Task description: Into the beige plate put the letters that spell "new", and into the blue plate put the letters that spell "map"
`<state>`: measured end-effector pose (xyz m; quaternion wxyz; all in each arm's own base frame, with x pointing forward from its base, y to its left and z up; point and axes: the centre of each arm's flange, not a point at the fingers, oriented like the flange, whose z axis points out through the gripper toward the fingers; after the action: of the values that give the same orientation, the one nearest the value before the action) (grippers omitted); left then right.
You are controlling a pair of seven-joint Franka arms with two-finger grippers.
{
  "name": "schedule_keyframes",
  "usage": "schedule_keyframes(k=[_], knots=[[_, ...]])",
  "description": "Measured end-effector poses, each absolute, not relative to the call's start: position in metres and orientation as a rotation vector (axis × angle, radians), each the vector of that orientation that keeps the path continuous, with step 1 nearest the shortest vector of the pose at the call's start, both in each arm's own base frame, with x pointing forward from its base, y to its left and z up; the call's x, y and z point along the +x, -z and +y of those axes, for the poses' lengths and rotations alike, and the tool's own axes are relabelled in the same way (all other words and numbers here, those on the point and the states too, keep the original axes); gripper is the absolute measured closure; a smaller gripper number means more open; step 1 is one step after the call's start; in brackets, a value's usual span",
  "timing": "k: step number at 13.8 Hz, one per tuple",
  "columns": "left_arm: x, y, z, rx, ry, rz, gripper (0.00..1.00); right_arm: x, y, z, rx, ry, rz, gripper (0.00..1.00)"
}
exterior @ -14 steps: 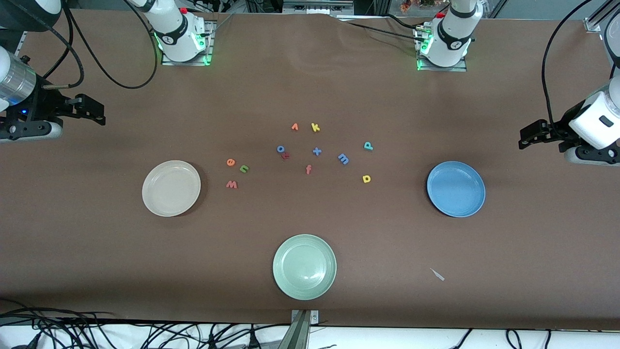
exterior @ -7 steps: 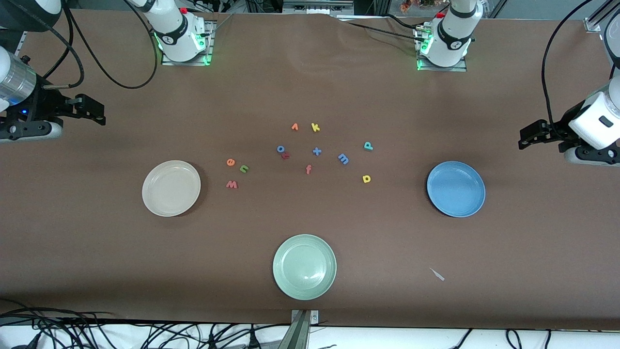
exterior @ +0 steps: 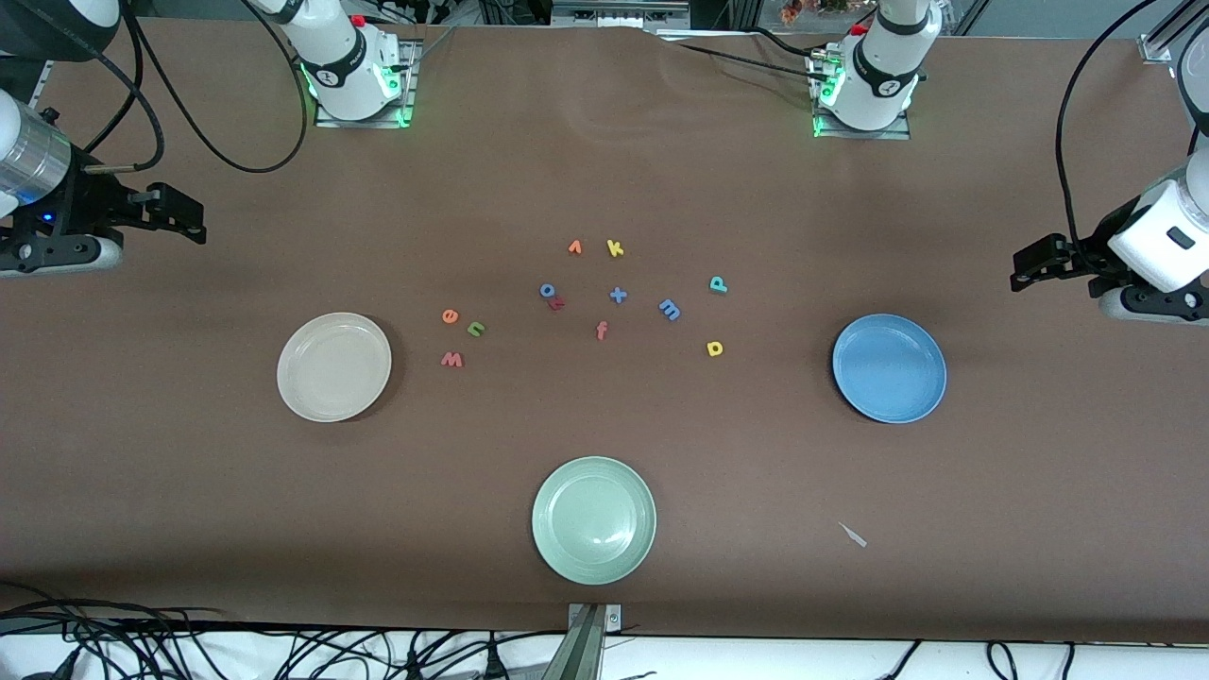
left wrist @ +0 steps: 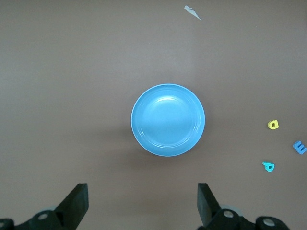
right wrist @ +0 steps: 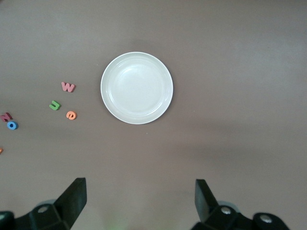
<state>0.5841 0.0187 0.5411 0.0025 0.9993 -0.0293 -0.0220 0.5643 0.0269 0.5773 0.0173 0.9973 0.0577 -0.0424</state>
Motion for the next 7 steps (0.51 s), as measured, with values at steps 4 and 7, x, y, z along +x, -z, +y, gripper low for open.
schedule_keyframes(k=[4,7], knots=[[0.594,-0.516,0.029,3.12,0.12,-0.068,0.0,0.564,-0.575,0.031,3.131,0.135,0.18,0.0],[0.603,-0.501,0.026,3.109,0.139,-0.077,0.0,0.564,-0.572,0.039,3.151,0.131,0.197,0.0]])
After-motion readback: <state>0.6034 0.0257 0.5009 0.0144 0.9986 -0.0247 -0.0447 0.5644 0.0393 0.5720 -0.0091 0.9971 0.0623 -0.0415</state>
